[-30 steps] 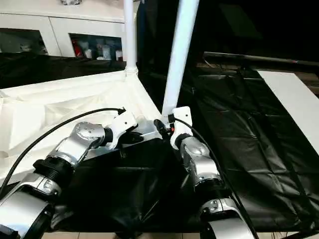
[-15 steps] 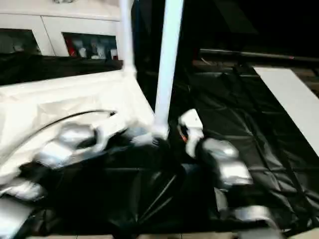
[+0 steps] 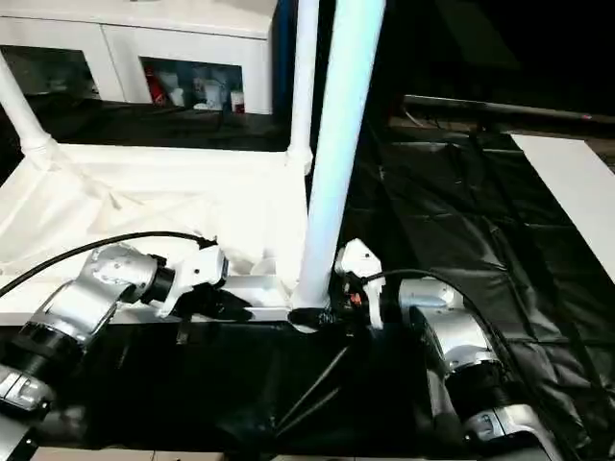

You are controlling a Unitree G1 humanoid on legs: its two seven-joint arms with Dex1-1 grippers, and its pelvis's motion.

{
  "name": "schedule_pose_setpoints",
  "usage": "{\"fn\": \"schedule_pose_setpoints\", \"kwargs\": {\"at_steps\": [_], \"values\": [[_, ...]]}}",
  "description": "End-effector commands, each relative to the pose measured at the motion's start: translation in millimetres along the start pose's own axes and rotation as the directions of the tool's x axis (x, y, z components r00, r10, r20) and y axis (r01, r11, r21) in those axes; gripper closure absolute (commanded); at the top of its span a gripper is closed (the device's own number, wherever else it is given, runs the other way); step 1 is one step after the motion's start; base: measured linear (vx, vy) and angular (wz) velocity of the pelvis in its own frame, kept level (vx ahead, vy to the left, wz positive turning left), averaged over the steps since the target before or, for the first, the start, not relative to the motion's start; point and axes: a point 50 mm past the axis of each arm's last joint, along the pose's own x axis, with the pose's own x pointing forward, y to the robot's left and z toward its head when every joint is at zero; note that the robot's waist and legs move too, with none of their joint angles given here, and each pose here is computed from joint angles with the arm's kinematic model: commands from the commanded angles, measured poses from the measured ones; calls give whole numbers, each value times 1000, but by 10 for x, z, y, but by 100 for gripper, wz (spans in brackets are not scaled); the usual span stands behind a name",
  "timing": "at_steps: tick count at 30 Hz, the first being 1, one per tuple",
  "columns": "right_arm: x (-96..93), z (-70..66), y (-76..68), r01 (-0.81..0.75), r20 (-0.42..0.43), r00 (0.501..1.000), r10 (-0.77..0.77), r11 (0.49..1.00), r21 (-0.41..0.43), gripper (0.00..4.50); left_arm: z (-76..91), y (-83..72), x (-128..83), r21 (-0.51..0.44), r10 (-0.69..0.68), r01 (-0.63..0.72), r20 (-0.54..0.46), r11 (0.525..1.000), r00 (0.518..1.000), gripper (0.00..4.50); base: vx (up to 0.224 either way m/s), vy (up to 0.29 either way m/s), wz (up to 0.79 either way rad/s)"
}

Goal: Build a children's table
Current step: Rotate leg to tighten

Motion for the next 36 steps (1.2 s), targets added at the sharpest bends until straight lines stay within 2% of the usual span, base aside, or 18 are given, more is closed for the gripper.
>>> {"fn": "schedule_pose_setpoints", "kwargs": {"at_steps": [1,4,10,13,14,16,19,21,22,23,27,29,30,32,33,36], "values": [[-16,11,13,-16,-17,1000,16,1000,-15,133,-27,-66,66,-7,-61,60,-8,998,998,450,0,0,0],[-22,18,8,-16,-10,1000,16,1000,-12,159,-23,-60,60,-9,-56,56,-8,998,998,450,0,0,0],[-14,-1,10,5,13,1000,-5,1000,2,178,-60,-61,62,-26,-47,46,-13,999,999,450,0,0,0],[78,-80,-118,210,5,978,-210,977,35,179,-121,-13,105,-90,32,-35,-37,995,999,450,0,0,0],[78,-80,-118,210,5,978,-210,977,35,180,-121,-13,105,-90,32,-35,-37,995,999,450,0,0,0],[207,-164,-236,439,-2,897,-443,888,138,181,-146,92,213,-149,169,-178,-70,973,983,450,0,0,0],[330,-186,-278,566,-17,815,-579,789,238,181,-121,175,327,-184,266,-278,-86,943,960,450,0,0,0],[407,-191,-284,623,-38,769,-638,734,270,181,-96,218,406,-211,315,-329,-96,921,944,450,0,0,0],[481,-176,-290,672,-58,724,-687,685,282,181,-86,256,469,-226,358,-377,-119,898,926,450,0,0,0],[550,-150,-281,687,-64,710,-702,669,282,181,-79,279,505,-232,381,-404,-137,885,914,450,0,0,0],[697,-64,-246,675,-41,720,-693,685,273,181,-60,322,543,-226,419,-446,-161,866,894,450,0,0,0],[743,1,-224,645,6,747,-665,726,241,181,-53,330,552,-220,417,-445,-163,868,894,450,0,0,0],[734,64,-197,590,75,782,-619,773,233,181,-42,333,539,-202,406,-432,-155,879,900,450,0,0,0],[722,82,-188,568,99,793,-601,789,235,126,-38,333,533,-195,400,-424,-152,884,904,450,0,0,0],[674,84,-184,549,107,814,-571,816,183,112,-33,335,509,-176,390,-412,-144,894,909,450,0,0,0],[543,81,-218,522,109,835,-540,839,153,89,10,312,477,-129,346,-354,-81,926,935,450,0,0,0]]}}
